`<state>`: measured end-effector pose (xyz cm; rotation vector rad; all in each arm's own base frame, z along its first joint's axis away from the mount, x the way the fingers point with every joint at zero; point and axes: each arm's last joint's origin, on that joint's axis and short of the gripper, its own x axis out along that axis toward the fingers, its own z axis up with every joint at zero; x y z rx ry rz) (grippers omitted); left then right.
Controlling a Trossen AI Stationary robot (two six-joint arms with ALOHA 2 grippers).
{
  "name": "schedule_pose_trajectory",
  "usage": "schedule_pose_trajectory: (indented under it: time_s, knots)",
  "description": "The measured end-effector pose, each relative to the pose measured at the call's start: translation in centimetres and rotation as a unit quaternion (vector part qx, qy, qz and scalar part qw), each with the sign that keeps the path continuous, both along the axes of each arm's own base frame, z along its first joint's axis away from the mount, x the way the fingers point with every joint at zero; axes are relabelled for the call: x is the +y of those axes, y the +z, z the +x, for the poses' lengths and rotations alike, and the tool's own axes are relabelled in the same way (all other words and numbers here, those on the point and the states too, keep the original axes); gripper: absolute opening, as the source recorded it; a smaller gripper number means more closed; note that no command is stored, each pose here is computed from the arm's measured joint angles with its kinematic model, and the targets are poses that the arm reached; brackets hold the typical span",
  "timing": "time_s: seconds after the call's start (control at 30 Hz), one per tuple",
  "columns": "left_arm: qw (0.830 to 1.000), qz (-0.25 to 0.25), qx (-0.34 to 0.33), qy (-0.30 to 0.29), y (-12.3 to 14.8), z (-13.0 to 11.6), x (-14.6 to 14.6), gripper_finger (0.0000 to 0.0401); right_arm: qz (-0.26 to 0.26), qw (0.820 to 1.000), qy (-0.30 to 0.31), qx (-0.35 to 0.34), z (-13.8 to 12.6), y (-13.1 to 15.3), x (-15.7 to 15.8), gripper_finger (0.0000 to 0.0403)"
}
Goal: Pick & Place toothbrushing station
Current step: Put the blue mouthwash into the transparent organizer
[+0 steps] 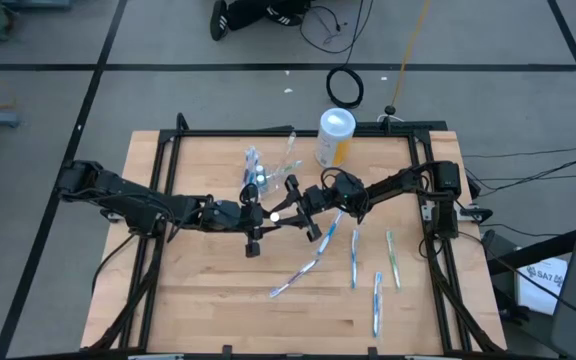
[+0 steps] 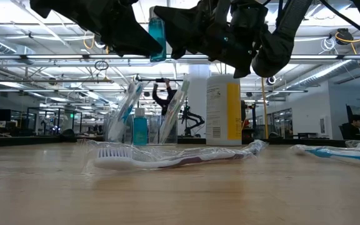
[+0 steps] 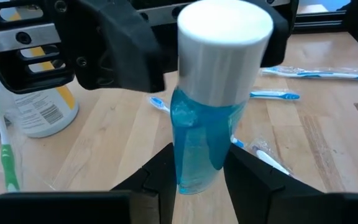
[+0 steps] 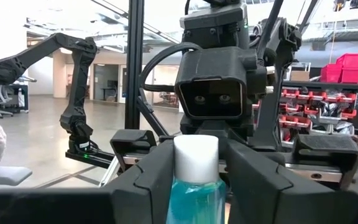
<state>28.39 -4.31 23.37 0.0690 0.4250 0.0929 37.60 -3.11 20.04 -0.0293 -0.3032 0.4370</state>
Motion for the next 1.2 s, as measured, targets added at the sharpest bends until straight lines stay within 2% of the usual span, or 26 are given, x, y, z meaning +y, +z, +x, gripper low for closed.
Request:
schedule_pose_trajectory:
  time_s: [0.1,0.27,0.43,0.6,0.77,1.03,1.2]
  knots:
    - [1.000,0.000,0.004,0.000,-0.1,0.0,0.0,0.0122,0.001,1.000,0.000,0.002,0.0,0.0,0.0,0.0155]
    - [1.000,-0.006,0.017,0.004,-0.3,-0.2,0.0,0.0122,0.030,0.999,0.028,0.023,-0.1,-0.1,-0.2,0.0169]
    - [0.999,-0.013,0.039,0.012,-0.7,-0.4,0.1,0.0122,0.074,0.992,0.043,0.093,-0.3,0.2,-1.2,0.0171]
    - [0.997,-0.021,0.060,0.033,-1.1,-0.6,0.3,0.0122,-0.007,0.989,-0.009,0.150,-0.9,1.1,-0.9,0.0170]
    - [0.994,-0.034,0.081,0.060,-1.5,-0.8,1.0,0.0122,-0.085,0.971,-0.089,0.203,-2.1,2.4,0.7,0.0169]
    - [0.993,-0.053,0.080,0.075,-1.5,-0.7,1.9,0.0122,-0.098,0.967,-0.097,0.216,-2.2,2.3,2.4,0.0169]
    - [0.993,-0.056,0.081,0.070,-1.6,-0.6,1.8,0.0122,-0.107,0.951,-0.186,0.224,-2.0,1.9,2.0,0.0169]
